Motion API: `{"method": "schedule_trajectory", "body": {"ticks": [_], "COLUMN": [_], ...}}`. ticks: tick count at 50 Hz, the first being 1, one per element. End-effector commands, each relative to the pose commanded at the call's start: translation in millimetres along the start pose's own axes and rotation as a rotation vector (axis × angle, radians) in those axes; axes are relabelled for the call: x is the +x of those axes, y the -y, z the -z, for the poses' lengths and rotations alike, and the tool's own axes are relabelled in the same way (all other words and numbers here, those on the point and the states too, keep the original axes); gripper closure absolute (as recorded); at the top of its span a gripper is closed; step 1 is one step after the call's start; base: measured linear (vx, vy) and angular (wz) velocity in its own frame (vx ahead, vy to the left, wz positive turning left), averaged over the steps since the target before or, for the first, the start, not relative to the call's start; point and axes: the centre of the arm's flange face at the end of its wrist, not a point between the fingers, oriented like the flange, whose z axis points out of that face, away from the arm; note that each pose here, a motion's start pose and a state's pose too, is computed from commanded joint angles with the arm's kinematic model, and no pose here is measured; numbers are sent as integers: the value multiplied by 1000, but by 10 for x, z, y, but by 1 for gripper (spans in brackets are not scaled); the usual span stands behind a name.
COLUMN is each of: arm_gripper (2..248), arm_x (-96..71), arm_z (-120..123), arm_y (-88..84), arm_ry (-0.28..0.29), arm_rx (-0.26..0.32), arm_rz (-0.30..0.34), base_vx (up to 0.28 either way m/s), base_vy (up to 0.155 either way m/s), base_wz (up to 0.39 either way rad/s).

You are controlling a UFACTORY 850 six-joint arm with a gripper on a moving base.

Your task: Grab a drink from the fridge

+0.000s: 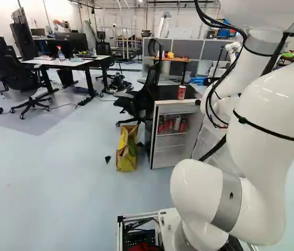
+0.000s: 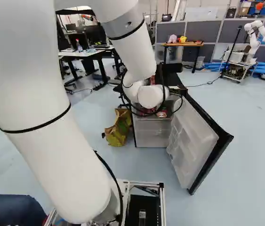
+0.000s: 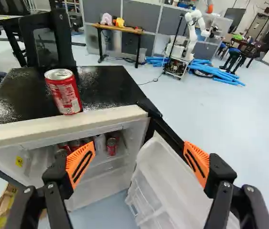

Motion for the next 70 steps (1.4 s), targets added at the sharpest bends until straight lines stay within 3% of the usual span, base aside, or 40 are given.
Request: {"method": "schedule_trajectory", "body": {"ticks": [36, 70], "arm_gripper": [3, 3], "arm_x": [164, 401], "arm_z": [-57, -101], "arm_y": [-557, -1120], "arm_ry": [158, 208], "arm_rx": [-105, -244], "arm_rz": [-29, -159], "base_vx": [0, 0], "base_vy": [0, 0], "base_wz": [0, 0]}}
